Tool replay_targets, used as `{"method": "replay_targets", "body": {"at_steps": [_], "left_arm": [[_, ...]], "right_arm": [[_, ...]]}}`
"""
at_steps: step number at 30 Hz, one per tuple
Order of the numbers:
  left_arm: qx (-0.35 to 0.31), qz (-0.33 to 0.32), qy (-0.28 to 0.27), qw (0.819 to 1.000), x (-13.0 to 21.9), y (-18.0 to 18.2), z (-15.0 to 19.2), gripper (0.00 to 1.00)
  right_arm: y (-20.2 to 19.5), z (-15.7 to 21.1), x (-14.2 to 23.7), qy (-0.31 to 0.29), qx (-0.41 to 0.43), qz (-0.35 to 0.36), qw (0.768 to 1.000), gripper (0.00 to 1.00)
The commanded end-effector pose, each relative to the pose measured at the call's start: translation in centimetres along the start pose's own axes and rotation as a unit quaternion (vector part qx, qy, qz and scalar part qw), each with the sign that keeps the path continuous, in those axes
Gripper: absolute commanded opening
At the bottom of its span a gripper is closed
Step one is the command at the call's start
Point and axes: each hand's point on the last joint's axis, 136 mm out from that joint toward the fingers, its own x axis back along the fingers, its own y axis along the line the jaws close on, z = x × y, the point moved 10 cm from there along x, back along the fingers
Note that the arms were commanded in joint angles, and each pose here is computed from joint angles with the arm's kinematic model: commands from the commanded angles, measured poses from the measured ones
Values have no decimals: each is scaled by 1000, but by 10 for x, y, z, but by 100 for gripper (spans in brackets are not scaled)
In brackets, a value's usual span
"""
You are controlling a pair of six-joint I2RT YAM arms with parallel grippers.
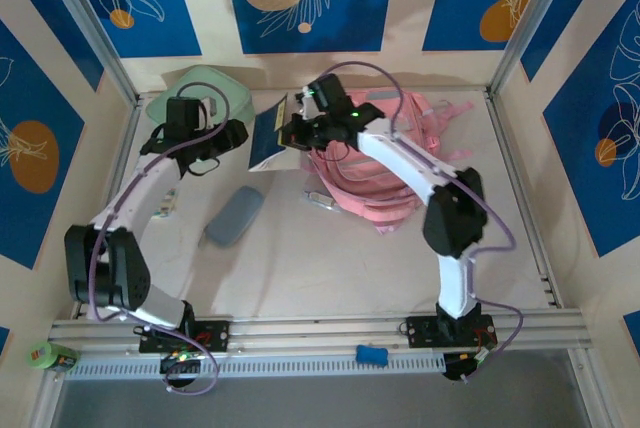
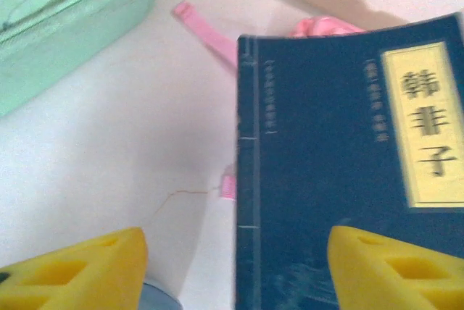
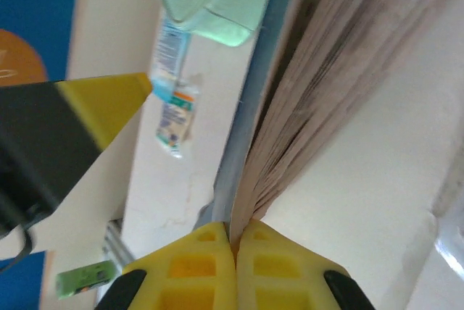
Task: Pack the student bag
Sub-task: Pick up the book from the center of the table.
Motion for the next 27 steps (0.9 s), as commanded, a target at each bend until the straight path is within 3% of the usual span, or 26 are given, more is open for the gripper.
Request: {"method": "replay_targets", "body": {"at_steps": [1, 8, 12, 15, 23, 27], "left_arm": [[28, 60, 9, 998, 16, -6, 9, 72], [100, 241, 10, 965, 19, -33, 29, 75], [93, 274, 28, 957, 15, -62, 50, 78], [109, 321, 30, 940, 12, -82, 58, 78], [119, 384, 34, 915, 8, -119, 69, 78], [117, 421, 26, 899, 14, -131, 66, 69]], "right_arm": [[8, 7, 43, -28, 34, -67, 997, 0], [-2, 40, 109, -30, 59, -144, 987, 0], [-4, 57, 138, -43, 79, -162, 983, 0], [-10, 66, 154, -48, 72, -187, 978, 0], [-14, 80, 170, -51, 79, -219, 971, 0], [-27, 84, 167, -50, 62, -208, 975, 0]]}}
